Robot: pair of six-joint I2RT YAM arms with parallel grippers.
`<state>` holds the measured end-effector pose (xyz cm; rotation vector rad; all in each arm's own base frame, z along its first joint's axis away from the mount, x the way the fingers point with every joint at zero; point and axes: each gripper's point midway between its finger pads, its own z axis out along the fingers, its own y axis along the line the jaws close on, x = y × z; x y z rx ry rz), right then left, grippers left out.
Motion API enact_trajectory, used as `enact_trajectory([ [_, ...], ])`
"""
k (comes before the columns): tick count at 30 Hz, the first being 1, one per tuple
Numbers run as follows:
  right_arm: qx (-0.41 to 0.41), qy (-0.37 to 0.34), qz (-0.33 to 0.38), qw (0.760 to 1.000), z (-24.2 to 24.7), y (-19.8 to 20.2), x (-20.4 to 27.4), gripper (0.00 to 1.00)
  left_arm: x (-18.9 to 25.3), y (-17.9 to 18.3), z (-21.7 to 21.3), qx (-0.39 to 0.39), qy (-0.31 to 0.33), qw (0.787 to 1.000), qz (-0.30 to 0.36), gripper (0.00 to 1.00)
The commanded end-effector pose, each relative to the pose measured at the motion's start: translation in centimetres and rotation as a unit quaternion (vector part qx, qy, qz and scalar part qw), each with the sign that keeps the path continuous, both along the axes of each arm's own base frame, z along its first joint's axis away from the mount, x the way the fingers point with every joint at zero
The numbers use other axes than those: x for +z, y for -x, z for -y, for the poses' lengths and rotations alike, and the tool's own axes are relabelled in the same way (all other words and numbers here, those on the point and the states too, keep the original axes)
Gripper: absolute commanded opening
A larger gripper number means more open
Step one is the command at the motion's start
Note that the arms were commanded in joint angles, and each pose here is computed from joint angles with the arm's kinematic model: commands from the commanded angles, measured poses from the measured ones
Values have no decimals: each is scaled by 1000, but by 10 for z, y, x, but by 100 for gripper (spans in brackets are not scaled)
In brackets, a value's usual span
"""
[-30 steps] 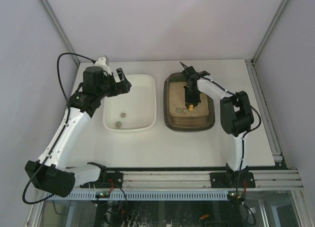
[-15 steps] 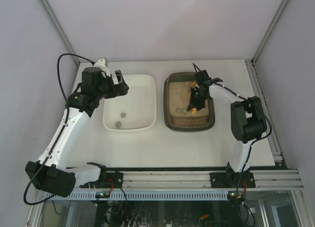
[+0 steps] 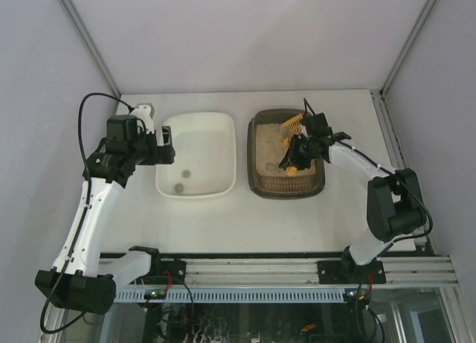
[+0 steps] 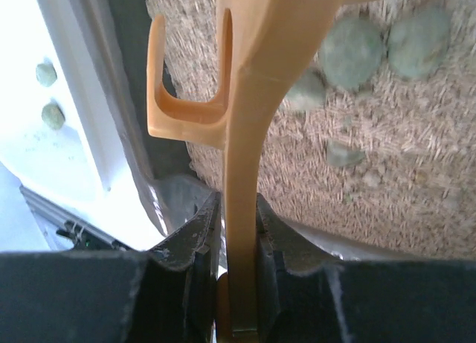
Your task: Clean the litter box
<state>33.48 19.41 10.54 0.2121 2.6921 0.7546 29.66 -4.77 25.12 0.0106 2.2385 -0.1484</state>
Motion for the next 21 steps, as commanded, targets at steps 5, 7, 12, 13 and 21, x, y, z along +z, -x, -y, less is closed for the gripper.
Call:
enact_trajectory([
  [5, 0, -164, 95, 982, -19, 24, 19, 0, -1, 23, -7, -61, -35, 997, -7, 100],
  [7, 5, -214, 125, 969, -23, 32, 27, 0, -7, 28, -5, -71, -32, 997, -15, 100],
  [12, 13, -318, 158, 935, -25, 54, 38, 0, -20, 36, -3, -83, -29, 996, -31, 100],
  [13, 14, -335, 175, 926, -25, 55, 45, 0, -24, 38, -3, -85, -29, 995, -36, 100],
  [21, 51, -408, 199, 890, -32, 75, 60, 0, -45, 51, 2, -121, -31, 990, -71, 100],
])
